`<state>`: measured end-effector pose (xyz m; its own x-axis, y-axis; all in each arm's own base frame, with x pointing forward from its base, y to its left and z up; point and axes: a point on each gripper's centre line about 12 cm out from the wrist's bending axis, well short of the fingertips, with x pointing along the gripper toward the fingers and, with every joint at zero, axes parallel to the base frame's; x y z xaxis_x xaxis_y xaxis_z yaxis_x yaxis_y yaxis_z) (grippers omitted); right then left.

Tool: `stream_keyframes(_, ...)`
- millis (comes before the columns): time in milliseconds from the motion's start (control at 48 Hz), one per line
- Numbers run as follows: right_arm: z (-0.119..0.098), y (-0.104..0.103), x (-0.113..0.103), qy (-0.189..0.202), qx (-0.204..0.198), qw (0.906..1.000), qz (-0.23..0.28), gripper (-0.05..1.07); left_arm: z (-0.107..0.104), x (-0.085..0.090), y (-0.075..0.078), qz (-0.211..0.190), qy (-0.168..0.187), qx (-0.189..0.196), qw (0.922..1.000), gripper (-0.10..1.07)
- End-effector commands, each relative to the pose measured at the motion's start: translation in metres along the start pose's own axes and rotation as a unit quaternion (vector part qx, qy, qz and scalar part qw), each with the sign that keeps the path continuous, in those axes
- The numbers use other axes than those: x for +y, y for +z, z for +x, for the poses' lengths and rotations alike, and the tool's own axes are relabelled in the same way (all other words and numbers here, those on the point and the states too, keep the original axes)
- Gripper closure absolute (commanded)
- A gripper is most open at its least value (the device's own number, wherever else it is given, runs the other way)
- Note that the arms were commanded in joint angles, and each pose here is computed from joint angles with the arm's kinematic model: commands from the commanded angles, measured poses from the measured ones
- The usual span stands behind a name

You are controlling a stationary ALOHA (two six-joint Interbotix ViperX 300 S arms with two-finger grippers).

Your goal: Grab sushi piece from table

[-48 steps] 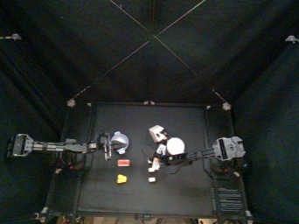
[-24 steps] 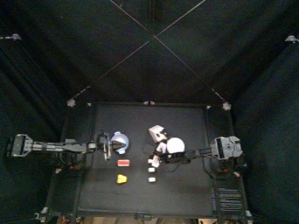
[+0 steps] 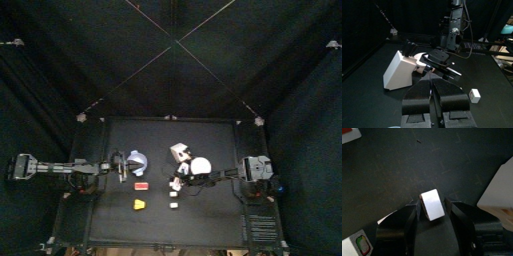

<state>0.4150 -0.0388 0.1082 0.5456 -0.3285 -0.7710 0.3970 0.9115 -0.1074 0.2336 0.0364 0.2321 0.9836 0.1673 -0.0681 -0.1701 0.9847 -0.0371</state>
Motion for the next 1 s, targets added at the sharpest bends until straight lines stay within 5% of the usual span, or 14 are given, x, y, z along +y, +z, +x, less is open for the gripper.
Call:
stream_keyframes(0,-0.007,0.014,-0.002,0.004,-0.018,0.9997,0.013,0.33,0.002,0.0,0.005,0.0,0.001,-0.01,0.9999,0.63)
stream_keyframes(208,-0.006,0.014,-0.003,0.004,-0.015,0.9996,0.023,0.44,0.002,0.001,0.005,0.0,0.001,-0.01,0.9999,0.63)
stream_keyframes(583,-0.035,0.028,-0.007,-0.008,-0.034,0.9981,0.05,0.44,0.002,0.001,0.005,0.0,0.002,-0.01,0.9999,0.63)
stream_keyframes(979,-0.04,0.032,-0.003,-0.005,-0.039,0.9978,0.054,0.44,0.002,0.001,0.005,-0.001,0.003,-0.009,1.0,0.63)
